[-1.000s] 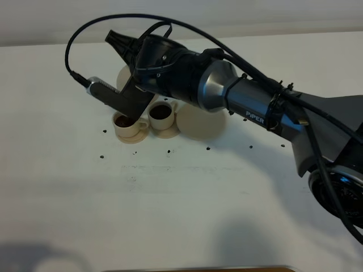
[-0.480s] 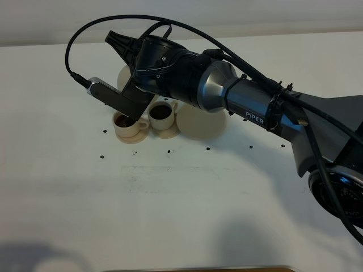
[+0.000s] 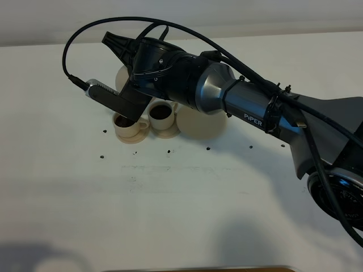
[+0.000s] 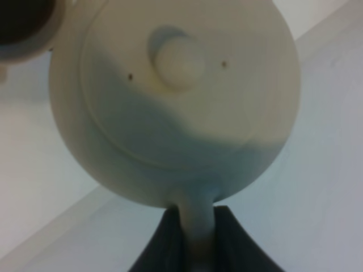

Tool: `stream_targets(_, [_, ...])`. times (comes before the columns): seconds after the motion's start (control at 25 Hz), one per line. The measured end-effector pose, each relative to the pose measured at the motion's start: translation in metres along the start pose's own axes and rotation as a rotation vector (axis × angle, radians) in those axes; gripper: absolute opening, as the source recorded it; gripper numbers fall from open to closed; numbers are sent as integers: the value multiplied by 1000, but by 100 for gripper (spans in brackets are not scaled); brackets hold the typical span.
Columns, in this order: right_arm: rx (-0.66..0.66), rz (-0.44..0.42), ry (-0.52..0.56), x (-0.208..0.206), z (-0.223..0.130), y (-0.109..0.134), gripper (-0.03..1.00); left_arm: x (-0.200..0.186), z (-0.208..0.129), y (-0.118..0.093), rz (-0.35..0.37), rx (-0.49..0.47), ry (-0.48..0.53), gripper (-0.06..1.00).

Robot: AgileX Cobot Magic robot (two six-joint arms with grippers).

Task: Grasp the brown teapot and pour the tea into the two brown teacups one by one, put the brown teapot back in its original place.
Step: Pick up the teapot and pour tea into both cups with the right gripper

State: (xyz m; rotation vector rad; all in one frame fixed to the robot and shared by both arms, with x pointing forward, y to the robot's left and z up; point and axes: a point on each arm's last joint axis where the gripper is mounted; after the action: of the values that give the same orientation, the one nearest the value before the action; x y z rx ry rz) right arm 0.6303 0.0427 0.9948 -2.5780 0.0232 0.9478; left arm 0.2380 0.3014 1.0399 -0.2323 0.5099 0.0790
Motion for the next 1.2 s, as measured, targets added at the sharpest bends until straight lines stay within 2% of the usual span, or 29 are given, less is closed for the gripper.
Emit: stream_targets(1.2, [-24,-7,13,-2,2,-3,8,0,0,0,0,0,0,48])
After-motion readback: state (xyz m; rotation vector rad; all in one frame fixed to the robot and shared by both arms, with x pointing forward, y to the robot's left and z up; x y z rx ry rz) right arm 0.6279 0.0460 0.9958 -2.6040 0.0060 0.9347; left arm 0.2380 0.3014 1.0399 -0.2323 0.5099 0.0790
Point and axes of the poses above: a point on each arm's last joint axis where the gripper is mounted, x pointing out along that axis toward the gripper, y along the wrist's bending axis when the last joint is at zero, z = x × y, and after that the axes turned 12 degrees about -x, right-handed
